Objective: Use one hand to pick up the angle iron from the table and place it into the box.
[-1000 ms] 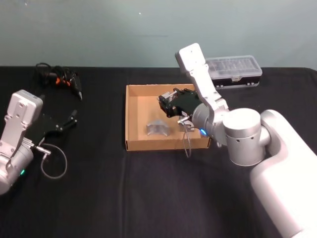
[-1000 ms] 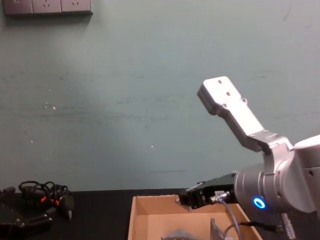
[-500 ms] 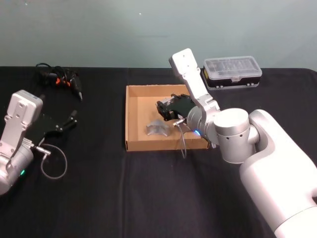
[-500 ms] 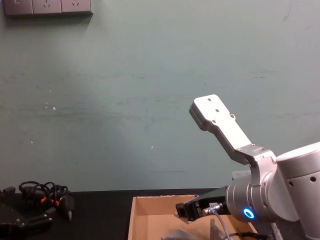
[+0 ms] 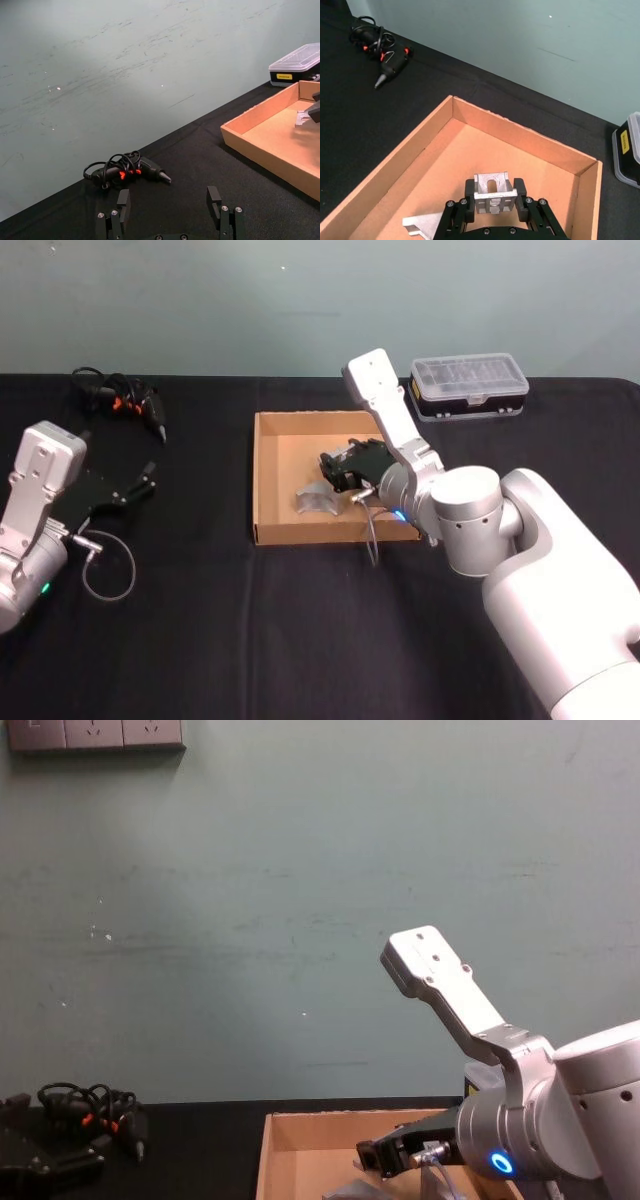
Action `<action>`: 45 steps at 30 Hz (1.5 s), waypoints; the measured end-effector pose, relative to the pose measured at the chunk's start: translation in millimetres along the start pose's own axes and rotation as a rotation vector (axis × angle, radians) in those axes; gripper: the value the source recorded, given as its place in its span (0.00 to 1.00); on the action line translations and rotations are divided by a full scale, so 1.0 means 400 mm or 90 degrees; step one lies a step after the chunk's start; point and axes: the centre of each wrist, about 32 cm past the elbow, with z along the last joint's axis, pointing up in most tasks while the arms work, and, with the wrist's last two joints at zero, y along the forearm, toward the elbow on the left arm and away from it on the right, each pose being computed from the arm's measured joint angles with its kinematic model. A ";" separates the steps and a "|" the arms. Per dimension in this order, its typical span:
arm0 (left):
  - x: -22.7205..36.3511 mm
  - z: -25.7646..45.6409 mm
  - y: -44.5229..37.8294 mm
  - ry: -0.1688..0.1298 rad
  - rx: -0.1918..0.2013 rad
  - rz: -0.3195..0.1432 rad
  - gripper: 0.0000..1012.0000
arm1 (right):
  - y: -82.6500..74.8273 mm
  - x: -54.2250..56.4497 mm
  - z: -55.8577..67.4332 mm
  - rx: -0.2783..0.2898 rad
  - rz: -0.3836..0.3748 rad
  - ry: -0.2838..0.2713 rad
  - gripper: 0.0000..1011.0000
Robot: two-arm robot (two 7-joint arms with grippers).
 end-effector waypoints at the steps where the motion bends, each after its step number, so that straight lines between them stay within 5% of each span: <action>1: 0.000 0.000 0.000 0.000 0.000 0.000 0.99 | 0.000 0.000 -0.002 0.000 0.000 0.000 0.45; 15: 0.000 0.000 0.000 0.000 0.000 0.000 0.99 | -0.039 0.013 -0.008 0.047 -0.001 0.004 0.88; 20: 0.000 0.000 0.000 0.000 0.000 0.000 0.99 | -0.073 0.016 -0.027 0.099 -0.009 -0.025 0.99; 28: 0.000 0.000 0.000 0.000 0.000 0.000 0.99 | -0.124 0.022 -0.073 0.174 -0.020 -0.062 0.99; 38: 0.000 0.000 0.000 0.000 0.000 0.000 0.99 | -0.197 0.033 -0.151 0.318 -0.092 -0.137 0.99; 45: 0.000 0.000 0.000 0.000 0.000 0.000 0.99 | -0.233 0.055 -0.183 0.352 -0.141 -0.157 0.99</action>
